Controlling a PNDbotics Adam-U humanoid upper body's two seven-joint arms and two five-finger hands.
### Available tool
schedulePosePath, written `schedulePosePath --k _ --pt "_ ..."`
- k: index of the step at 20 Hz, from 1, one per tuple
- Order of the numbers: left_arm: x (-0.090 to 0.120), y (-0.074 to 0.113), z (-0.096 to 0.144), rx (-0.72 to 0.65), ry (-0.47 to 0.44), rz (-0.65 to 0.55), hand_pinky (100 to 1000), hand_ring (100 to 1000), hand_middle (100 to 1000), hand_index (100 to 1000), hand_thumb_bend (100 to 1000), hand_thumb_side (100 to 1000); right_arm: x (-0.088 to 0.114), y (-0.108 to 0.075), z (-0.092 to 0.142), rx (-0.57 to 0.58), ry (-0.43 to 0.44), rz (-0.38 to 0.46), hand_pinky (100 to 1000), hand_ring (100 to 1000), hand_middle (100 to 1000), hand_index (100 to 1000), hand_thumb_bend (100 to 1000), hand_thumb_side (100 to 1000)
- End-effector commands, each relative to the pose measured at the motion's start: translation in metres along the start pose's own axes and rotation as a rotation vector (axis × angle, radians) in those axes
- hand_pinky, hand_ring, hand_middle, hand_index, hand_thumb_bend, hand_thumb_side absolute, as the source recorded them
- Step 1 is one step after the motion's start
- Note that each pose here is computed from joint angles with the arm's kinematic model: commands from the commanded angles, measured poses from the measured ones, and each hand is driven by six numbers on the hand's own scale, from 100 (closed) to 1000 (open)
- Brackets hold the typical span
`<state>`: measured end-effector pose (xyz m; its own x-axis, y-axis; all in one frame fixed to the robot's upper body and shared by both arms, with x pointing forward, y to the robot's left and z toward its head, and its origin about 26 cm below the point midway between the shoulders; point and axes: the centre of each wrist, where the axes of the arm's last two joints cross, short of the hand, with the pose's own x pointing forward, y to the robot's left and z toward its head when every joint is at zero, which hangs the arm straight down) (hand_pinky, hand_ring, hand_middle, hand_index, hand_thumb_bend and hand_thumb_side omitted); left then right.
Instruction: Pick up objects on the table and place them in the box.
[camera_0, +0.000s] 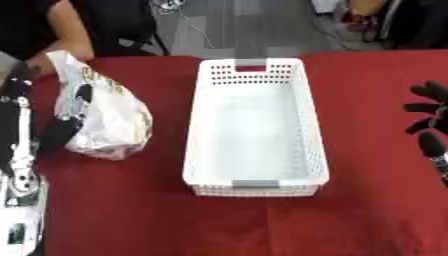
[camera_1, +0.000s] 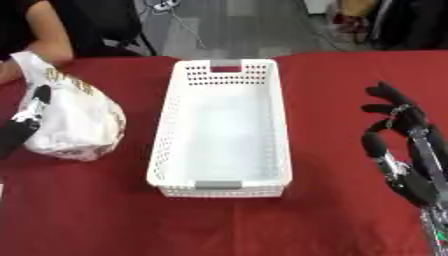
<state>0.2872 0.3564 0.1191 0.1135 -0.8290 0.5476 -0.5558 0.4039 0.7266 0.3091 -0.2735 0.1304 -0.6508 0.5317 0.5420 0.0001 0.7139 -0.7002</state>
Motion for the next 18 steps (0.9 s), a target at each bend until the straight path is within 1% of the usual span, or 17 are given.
schedulePosePath --k 1,5,8,12,18 --pt "-0.002 0.005 -0.011 0.006 -0.014 -0.032 768 874 1000 961 1000 814 0.003 -0.007 0.0 0.002 -0.014 0.023 549 780 880 1000 491 904" --pt "-0.012 0.0 -0.021 -0.02 0.006 -0.041 769 874 1000 961 1000 817 0.003 -0.006 -0.001 0.005 -0.015 0.021 549 780 880 1000 491 904" --pt "-0.024 -0.003 -0.031 -0.052 0.029 -0.065 771 875 1000 962 1000 821 0.003 -0.006 -0.001 0.006 -0.016 0.02 549 780 880 1000 491 904" --pt "-0.038 -0.001 -0.044 -0.073 0.042 -0.099 779 876 993 961 1000 813 0.003 -0.005 -0.001 0.01 -0.014 0.019 548 780 880 1000 492 903" --pt "-0.04 0.004 -0.057 -0.095 0.027 -0.142 770 869 973 961 1000 787 0.002 -0.005 0.0 0.012 -0.013 0.019 548 780 880 1000 492 903"
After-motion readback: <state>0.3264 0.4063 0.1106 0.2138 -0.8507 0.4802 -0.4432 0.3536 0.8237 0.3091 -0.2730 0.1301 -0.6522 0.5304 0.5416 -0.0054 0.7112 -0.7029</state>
